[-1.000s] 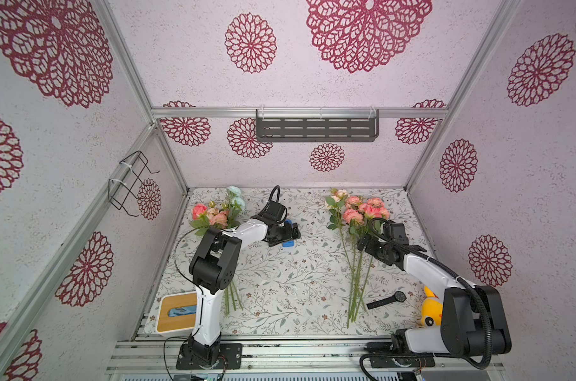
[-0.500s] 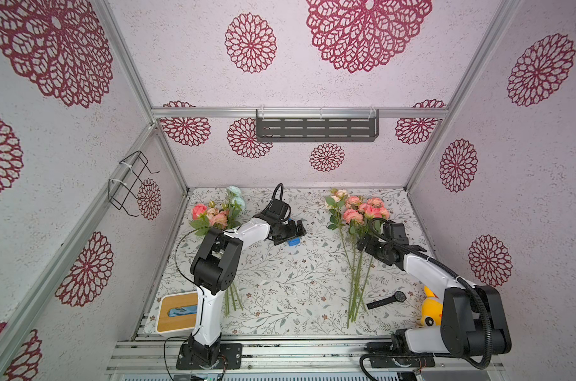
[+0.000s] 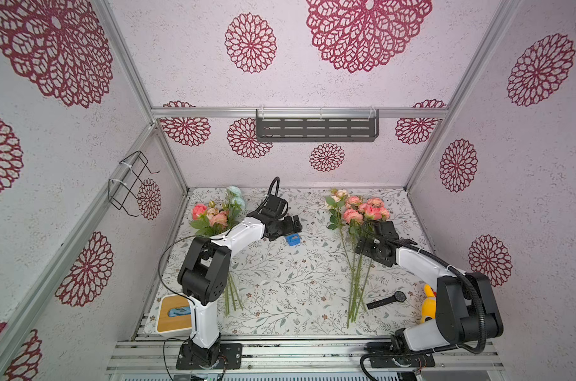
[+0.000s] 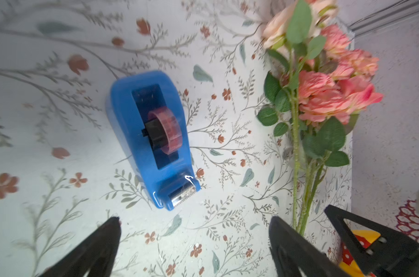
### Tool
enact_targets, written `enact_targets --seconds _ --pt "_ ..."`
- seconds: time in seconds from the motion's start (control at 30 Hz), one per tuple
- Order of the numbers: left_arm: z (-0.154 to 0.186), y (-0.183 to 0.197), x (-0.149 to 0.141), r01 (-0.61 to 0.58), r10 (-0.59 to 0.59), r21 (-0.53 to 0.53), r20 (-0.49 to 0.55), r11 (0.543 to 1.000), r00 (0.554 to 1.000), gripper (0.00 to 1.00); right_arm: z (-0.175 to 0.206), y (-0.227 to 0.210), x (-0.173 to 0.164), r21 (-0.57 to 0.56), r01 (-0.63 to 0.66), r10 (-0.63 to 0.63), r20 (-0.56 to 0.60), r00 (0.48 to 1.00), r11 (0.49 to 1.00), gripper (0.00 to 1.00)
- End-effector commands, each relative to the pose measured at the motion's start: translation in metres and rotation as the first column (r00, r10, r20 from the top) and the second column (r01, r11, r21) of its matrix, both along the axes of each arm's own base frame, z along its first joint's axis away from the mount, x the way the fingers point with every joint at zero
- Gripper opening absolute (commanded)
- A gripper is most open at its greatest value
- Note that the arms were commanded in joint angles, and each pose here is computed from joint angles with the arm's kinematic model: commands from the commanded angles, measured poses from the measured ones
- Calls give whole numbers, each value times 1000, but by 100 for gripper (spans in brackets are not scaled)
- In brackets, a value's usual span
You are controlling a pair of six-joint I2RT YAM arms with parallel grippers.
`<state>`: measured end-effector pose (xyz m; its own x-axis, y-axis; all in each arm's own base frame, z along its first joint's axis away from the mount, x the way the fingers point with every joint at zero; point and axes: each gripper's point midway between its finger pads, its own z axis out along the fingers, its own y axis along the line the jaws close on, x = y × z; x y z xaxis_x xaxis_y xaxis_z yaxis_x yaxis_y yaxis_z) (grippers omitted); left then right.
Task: Wrap bouquets with tape
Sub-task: Adjust the Tape Cutter at the center of the board, then gather the flowers at the center of the board.
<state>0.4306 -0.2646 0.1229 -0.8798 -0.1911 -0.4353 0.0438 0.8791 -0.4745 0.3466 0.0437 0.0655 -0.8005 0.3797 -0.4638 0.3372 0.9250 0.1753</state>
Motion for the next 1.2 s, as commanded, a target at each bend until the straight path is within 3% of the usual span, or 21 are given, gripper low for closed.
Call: enact_targets --seconds 0.0,0.13,0.37,0.53,0.73,1.03,1.17 --pt "53 -5 -2 29 -39 72 147 997 988 99 0 -12 -5 -50 39 -41 -30 999 998 99" --pt "71 -22 -3 79 -80 16 165 997 983 100 -2 9 2 51 -53 53 6 999 997 99" --pt "64 -63 -10 195 -181 -90 144 977 973 98 -18 17 -7 112 -55 56 -6 998 992 99" --pt "58 -86 -15 250 -238 -91 124 964 963 97 -24 33 -3 175 -105 106 3 994 979 99" --pt "51 -80 -15 218 -209 -79 111 973 972 97 -31 53 -6 44 -215 217 -54 975 976 99" --pt "50 -86 -14 238 -229 -87 102 967 968 97 -21 51 -9 49 -187 188 -16 982 981 99" --pt "27 -104 -12 294 -289 -102 56 950 956 87 -4 65 -5 137 -188 179 76 981 973 99"
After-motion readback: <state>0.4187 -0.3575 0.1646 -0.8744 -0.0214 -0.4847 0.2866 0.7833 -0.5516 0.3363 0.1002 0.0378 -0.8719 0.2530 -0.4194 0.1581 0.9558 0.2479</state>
